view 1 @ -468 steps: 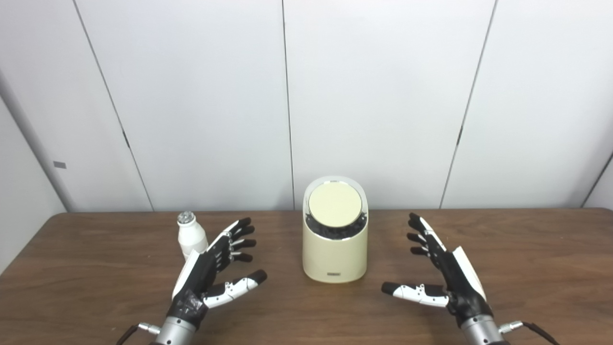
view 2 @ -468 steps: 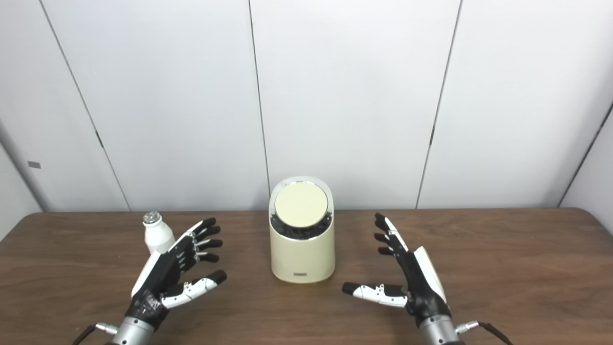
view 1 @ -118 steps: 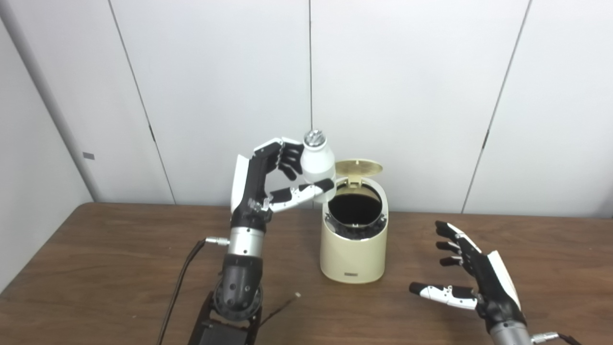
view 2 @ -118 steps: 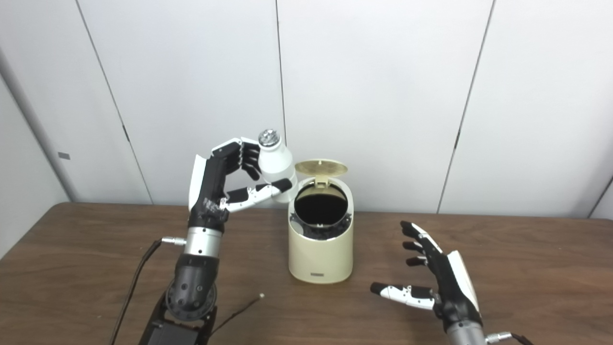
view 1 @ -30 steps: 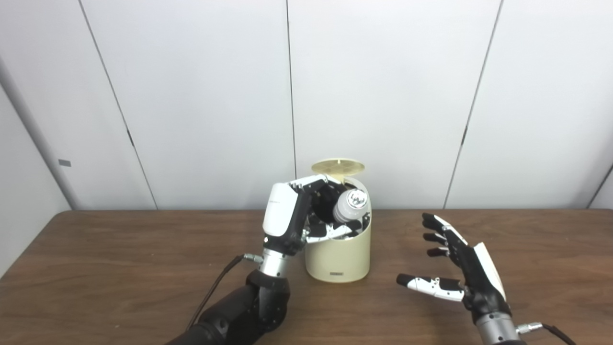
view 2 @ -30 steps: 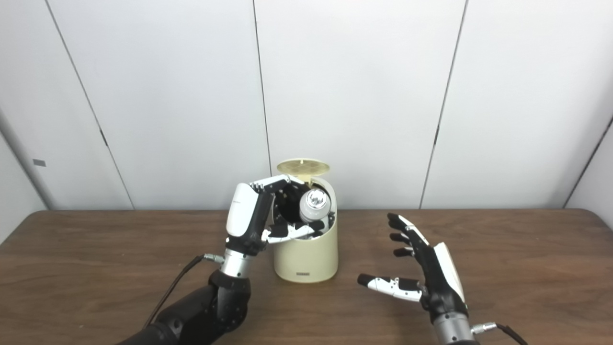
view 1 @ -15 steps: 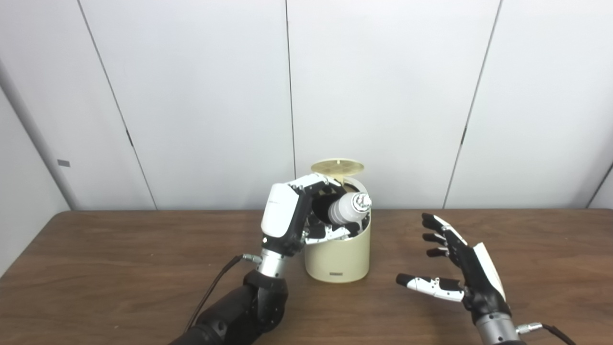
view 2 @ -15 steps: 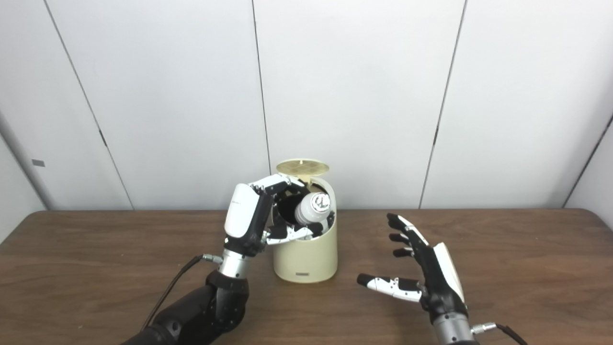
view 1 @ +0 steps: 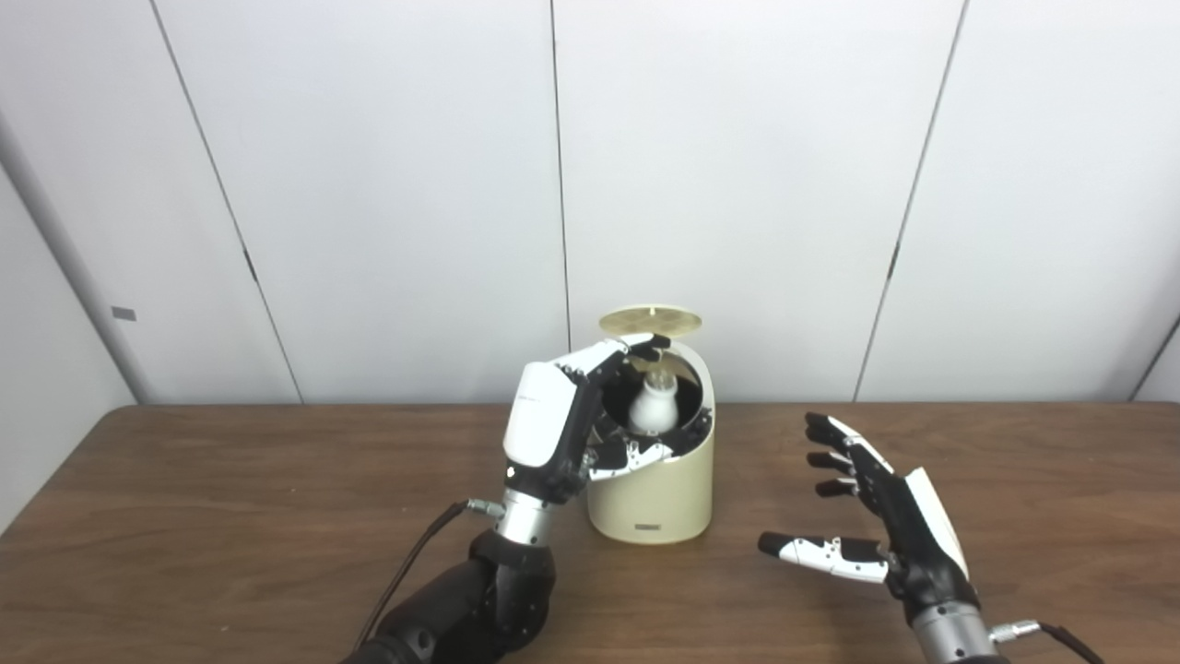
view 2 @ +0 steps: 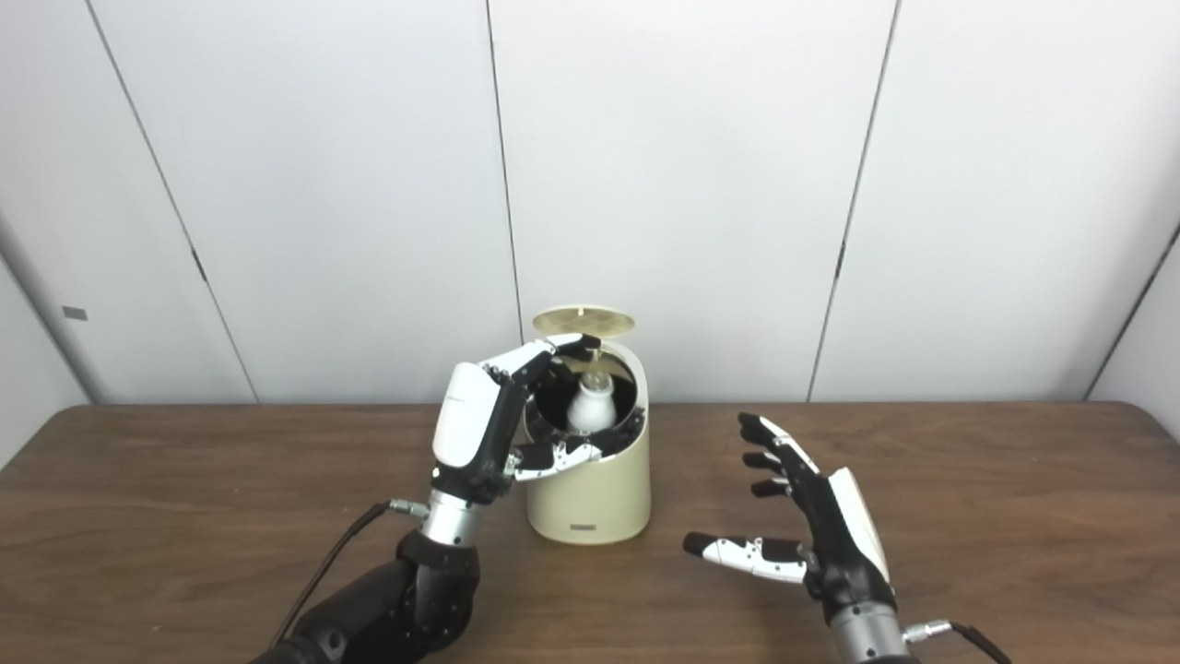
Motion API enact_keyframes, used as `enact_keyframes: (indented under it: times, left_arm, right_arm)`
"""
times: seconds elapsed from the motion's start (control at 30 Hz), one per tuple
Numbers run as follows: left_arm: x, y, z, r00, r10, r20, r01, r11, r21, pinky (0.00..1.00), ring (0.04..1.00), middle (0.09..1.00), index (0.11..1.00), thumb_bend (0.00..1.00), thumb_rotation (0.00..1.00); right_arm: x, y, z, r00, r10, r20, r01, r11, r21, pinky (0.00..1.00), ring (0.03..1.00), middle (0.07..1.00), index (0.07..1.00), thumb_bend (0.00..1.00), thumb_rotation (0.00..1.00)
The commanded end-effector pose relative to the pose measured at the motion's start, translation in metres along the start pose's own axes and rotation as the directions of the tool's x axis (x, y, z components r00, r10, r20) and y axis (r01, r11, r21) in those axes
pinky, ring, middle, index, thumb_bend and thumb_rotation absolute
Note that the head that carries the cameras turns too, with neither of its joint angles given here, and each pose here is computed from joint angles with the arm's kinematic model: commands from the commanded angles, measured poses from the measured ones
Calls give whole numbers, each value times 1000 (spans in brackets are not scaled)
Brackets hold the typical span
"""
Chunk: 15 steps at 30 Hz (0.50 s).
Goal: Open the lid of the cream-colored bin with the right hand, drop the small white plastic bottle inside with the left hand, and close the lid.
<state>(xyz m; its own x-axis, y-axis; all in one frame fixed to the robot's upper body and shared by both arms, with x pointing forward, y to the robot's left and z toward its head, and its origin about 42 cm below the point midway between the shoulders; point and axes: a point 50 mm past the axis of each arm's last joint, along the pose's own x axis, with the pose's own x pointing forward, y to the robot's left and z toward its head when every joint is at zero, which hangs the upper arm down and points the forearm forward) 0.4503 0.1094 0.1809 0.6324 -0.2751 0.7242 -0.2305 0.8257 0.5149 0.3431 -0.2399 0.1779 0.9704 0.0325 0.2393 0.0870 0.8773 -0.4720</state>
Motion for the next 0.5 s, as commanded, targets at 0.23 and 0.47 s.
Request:
enact_keyframes:
  times: [0.23,0.47]
  left_arm:
    - [20,12,3,997,58,58,-59,998,14,432,520,647,719,877,119]
    - [20,17,7,993,88,72,-88,996,-4,412,496,605,676,823,102]
  right_arm:
    - [8,-7,18,997,-27,75,27,1000,0,669,793,853,855,726,222]
    - [7,-6,17,997,-28,67,28,1000,7,660,790,851,853,727,202]
